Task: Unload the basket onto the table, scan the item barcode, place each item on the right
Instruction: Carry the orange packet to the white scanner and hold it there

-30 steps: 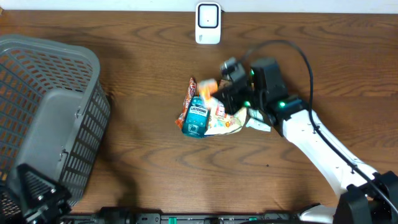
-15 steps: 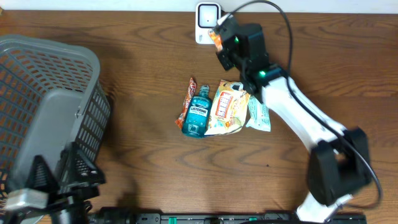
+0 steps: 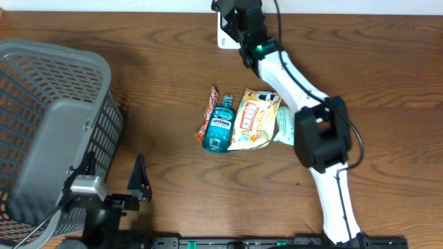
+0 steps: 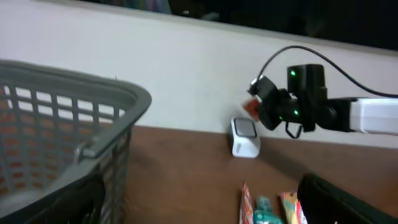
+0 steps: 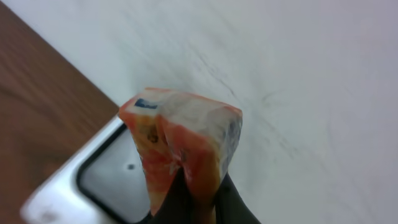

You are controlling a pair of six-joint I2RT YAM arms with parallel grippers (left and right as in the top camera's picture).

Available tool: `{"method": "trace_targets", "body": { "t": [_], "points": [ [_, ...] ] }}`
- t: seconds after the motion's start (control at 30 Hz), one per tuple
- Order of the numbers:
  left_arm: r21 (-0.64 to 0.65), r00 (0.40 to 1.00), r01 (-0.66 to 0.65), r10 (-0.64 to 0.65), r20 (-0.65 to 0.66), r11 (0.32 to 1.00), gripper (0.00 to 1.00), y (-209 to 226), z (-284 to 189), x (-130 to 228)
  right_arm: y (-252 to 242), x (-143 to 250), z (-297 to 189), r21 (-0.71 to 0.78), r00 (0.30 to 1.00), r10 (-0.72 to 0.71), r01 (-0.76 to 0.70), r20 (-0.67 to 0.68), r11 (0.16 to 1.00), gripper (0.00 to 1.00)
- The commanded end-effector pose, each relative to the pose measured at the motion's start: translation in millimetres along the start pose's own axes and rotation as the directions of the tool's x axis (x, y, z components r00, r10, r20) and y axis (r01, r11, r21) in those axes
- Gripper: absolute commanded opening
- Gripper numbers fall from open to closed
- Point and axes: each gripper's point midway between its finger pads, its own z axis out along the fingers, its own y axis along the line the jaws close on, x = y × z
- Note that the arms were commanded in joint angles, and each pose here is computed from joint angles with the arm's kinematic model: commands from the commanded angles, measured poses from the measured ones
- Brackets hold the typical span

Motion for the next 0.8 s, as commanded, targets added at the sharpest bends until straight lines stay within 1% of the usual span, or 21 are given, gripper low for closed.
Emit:
{"method": "trace_targets", "body": {
  "t": [0.0, 0.07, 0.23, 0.37, 0.43, 0.57, 0.63, 0.77],
  "points": [
    [0.021, 0.999, -0.03, 0.03, -0.01, 0.999, 0.98, -2, 3, 6, -4, 18, 18, 0.07, 0.986, -0.152, 0.157, -0.072, 0.985, 0.01],
    [0.028, 0.999, -0.03, 0.031, -0.013, 0.999, 0.98, -3, 5, 9, 1, 21, 20, 0.066, 0.98, -0.184, 0.189, -0.082, 0.98, 0.01],
    [0.034, 0.999, -0.03, 0.031, -0.016, 0.999, 0.98, -3, 10, 14, -1, 22, 20, 0.078, 0.977, -0.19, 0.197, -0.094, 0.977, 0.01],
    [0.04, 0.999, -0.032, 0.032, -0.002, 0.999, 0.98, -4, 12, 13, -16, 20, 12, 0.136, 0.97, -0.197, 0.216, -0.141, 0.967, 0.01],
    [0.083, 0.999, -0.041, 0.04, 0.01, 0.996, 0.98, -11, 12, 11, -28, 19, 3, 0.156, 0.968, -0.184, 0.211, -0.173, 0.965, 0.01],
    [0.217, 0.994, -0.105, 0.108, -0.003, 0.971, 0.98, -32, 12, 22, -64, 21, -27, 0.173, 0.961, -0.107, 0.154, -0.254, 0.973, 0.01],
    [0.215, 0.994, -0.095, 0.104, -0.032, 0.972, 0.98, -30, 17, 34, -89, 24, -46, 0.177, 0.956, -0.065, 0.119, -0.287, 0.977, 0.01],
    [0.211, 0.991, -0.075, 0.096, -0.094, 0.975, 0.98, -25, 25, 60, -155, 35, -86, 0.233, 0.947, 0.066, 0.009, -0.315, 0.972, 0.01]
  ]
}}
